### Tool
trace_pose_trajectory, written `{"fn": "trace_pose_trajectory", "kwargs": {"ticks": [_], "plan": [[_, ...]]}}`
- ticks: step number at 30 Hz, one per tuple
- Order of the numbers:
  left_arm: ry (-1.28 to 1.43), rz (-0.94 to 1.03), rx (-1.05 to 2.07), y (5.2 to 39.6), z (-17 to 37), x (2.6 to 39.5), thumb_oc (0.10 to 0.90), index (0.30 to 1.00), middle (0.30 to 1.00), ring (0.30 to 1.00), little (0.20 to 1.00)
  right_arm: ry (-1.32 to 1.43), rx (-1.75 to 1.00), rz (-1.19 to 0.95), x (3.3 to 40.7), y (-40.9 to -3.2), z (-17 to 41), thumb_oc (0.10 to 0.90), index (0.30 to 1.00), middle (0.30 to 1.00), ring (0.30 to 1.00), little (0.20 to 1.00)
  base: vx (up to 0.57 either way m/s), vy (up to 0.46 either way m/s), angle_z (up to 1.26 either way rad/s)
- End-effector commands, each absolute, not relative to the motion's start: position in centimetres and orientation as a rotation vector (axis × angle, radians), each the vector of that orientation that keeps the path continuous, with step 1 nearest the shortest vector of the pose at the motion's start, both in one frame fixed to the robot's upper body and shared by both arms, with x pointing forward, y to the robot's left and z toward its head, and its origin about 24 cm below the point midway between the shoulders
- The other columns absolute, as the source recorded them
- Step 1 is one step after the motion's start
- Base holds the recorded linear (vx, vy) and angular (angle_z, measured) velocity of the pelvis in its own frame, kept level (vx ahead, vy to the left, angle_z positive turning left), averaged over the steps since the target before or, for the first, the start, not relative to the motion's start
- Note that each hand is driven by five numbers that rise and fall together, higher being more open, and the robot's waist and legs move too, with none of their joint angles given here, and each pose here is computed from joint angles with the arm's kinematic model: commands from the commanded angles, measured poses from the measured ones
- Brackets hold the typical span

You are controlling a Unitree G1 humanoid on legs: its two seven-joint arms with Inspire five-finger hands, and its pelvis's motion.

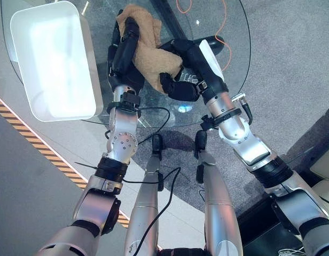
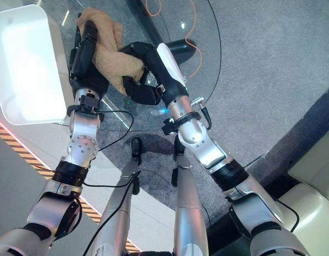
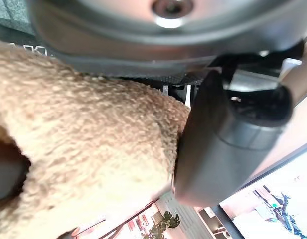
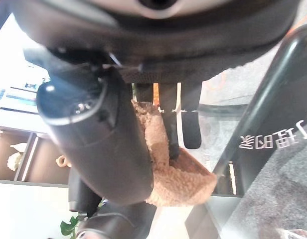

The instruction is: Wipe the table with a cloth and put it in the basket.

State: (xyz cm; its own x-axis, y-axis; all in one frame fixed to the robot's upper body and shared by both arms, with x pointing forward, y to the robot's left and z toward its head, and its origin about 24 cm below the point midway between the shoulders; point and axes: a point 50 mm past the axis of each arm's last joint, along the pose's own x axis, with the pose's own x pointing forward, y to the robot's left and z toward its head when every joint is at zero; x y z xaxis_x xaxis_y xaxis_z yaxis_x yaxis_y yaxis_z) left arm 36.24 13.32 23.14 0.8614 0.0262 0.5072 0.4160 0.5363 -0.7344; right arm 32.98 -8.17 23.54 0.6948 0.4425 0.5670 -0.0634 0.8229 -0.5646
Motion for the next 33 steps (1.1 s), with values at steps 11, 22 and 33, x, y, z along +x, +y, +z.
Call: {"fn": "trace_pose_trajectory", "kwargs": {"ticks": [11,22,33], "plan": [[-0.802,-0.434,-0.947,12.0,29.3,34.0,0.1,0.3,0.3,0.3,0.2,-1.263,-0.303,0.378,27.0,-5.3,32.0,0.396,0.554,0.554,0.554,0.496,0.0,0.0,0.0],[-0.841,-0.386,-0.972,12.6,29.5,33.8,0.1,0.3,0.3,0.3,0.2,-1.266,-0.284,0.357,27.1,-5.6,31.9,0.8,0.9,0.9,0.9,0.9,0.0,0.0,0.0],[-0.881,-0.331,-1.001,13.0,29.7,33.5,0.1,0.3,0.3,0.3,0.2,-1.268,-0.28,0.349,27.0,-5.4,31.9,0.8,0.9,0.9,0.9,0.9,0.0,0.0,0.0]]}}
